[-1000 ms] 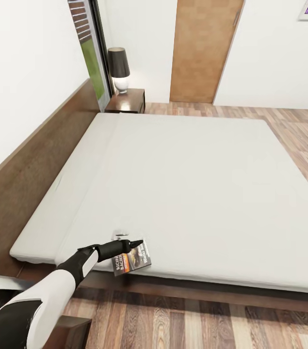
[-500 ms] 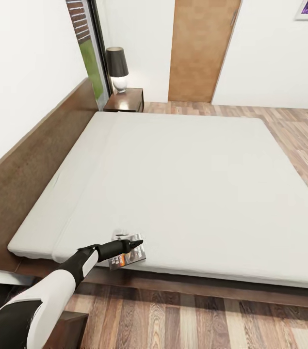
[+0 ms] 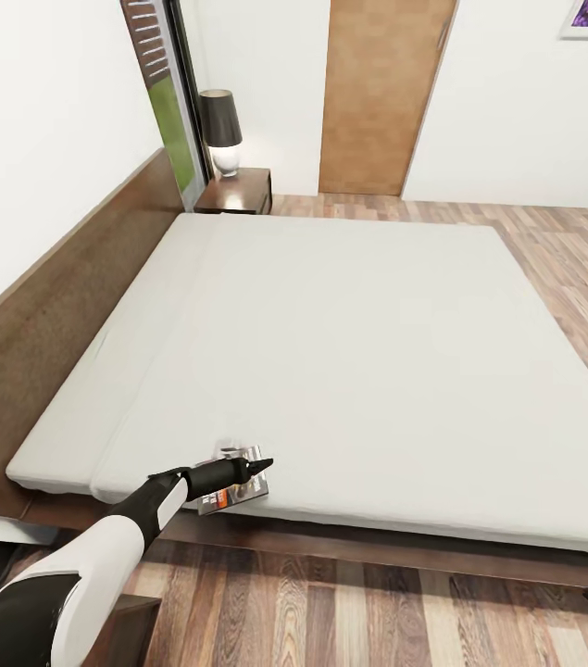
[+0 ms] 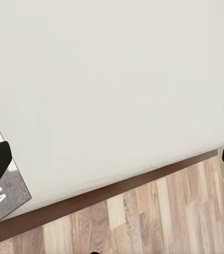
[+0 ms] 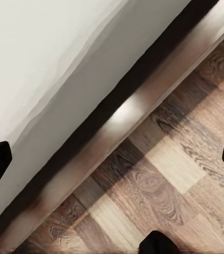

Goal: In the bedroom, move the book from the bed onto either nightstand, and place the two sandals side by side next to the bed.

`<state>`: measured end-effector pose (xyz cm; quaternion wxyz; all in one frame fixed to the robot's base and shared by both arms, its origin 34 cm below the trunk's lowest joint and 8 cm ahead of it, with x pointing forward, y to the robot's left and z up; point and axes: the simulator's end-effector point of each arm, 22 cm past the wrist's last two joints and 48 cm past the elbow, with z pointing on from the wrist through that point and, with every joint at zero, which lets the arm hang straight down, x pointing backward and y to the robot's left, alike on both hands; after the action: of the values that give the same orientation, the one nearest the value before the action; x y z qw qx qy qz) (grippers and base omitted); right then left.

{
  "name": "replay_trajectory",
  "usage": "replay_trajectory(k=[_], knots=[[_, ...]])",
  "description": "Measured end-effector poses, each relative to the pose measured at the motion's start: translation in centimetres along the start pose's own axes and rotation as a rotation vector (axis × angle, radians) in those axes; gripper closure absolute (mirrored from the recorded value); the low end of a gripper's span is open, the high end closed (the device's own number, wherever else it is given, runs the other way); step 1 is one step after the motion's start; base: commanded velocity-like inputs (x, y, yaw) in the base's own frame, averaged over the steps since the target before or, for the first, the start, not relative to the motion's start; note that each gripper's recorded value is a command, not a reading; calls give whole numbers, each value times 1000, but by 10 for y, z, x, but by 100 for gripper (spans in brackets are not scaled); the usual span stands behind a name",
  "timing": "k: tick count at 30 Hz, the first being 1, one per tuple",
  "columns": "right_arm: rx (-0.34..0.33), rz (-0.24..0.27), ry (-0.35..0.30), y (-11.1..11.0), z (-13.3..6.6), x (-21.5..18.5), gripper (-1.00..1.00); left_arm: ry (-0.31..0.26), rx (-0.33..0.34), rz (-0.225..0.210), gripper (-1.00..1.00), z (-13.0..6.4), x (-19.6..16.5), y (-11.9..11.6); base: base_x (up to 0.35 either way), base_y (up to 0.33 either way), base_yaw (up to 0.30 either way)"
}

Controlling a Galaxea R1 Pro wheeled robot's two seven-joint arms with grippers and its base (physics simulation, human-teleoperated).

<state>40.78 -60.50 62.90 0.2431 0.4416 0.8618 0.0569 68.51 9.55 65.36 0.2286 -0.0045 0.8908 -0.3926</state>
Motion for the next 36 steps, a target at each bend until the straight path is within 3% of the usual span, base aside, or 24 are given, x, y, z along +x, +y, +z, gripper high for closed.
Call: replay_trajectory(k=[2, 4, 9, 13, 21, 28, 32, 36], knots=[[-15, -2, 42, 10, 8, 26, -100, 0, 0, 0, -100, 0, 0, 0, 0, -1, 0], [-38, -37, 137, 25, 17, 75, -100, 0, 0, 0, -100, 0, 0, 0, 0, 0, 0], [-71, -117, 289, 45, 22, 146, -100, 0, 0, 0, -100, 0, 0, 0, 0, 0, 0], [-79, -144, 329, 48, 21, 162, -100, 0, 0, 0, -100, 0, 0, 0, 0, 0, 0], [-88, -156, 350, 52, 22, 173, -100, 0, 0, 0, -100, 0, 0, 0, 0, 0, 0], [-121, -201, 427, 67, 21, 211, -100, 0, 0, 0, -100, 0, 0, 0, 0, 0, 0], [-172, -248, 488, 77, 15, 229, -100, 1, 0, -1, -100, 0, 0, 0, 0, 0, 0], [-259, -245, 539, 103, 9, 258, -100, 1, 0, -1, -100, 0, 1, 0, 0, 0, 0]])
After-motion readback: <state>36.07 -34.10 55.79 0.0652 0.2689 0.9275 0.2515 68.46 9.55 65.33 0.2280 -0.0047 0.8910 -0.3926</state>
